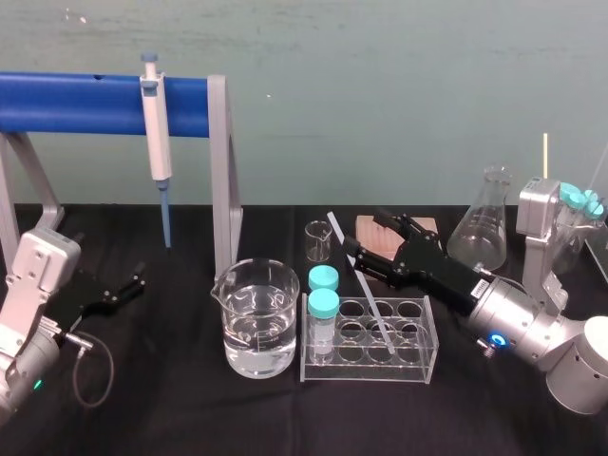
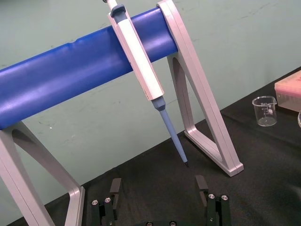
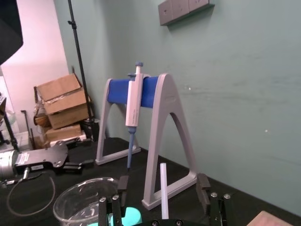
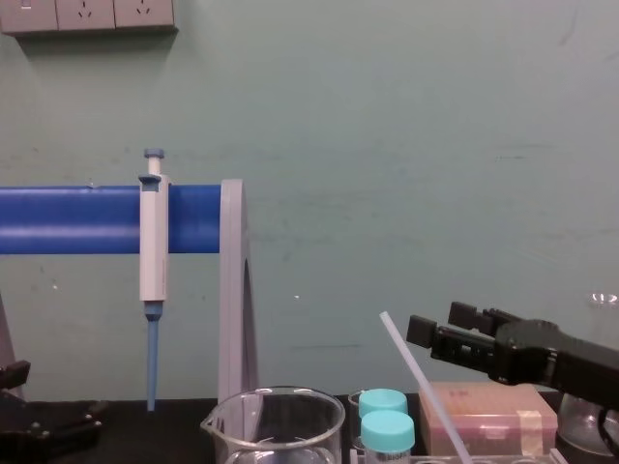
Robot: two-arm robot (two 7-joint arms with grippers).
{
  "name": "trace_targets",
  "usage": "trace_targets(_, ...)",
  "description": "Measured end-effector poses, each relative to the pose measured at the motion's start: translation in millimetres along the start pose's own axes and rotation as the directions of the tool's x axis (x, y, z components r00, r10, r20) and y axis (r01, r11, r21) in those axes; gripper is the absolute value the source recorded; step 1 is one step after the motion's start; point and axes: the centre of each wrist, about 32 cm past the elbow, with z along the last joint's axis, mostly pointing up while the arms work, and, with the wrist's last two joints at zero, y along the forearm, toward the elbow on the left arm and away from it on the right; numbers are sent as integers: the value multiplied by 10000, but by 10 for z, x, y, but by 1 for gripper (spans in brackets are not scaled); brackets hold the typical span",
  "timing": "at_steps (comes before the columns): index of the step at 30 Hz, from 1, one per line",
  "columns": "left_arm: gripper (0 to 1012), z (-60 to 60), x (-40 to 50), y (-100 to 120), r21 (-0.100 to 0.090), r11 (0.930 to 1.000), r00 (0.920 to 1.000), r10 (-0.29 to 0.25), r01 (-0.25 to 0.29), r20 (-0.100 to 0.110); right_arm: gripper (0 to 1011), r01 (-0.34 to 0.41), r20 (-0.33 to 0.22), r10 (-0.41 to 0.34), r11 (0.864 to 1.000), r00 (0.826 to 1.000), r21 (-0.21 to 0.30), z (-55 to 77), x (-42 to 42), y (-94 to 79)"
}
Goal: Pick up the stirring rod with one hand, then place it down.
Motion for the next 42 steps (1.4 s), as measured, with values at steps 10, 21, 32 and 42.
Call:
trace_targets(10,1000,0,0,0,-1,10000,10000,0,0,0,1003,2954,1415,-3011,9535,9431,597,204,-120,-130)
trace_targets(21,1000,0,0,0,0,10000,10000,0,0,0,1003,6051,1907,-5864,7942,7872,-554,-38,-273,-400)
trace_targets(32,1000,0,0,0,0,10000,10000,0,0,0,1003,6205,1909,-5993,7804,7774,-770,-74,-283,-418)
trace_targets(42,1000,0,0,0,0,10000,10000,0,0,0,1003,6188,1921,-5981,7824,7781,-704,-65,-283,-413)
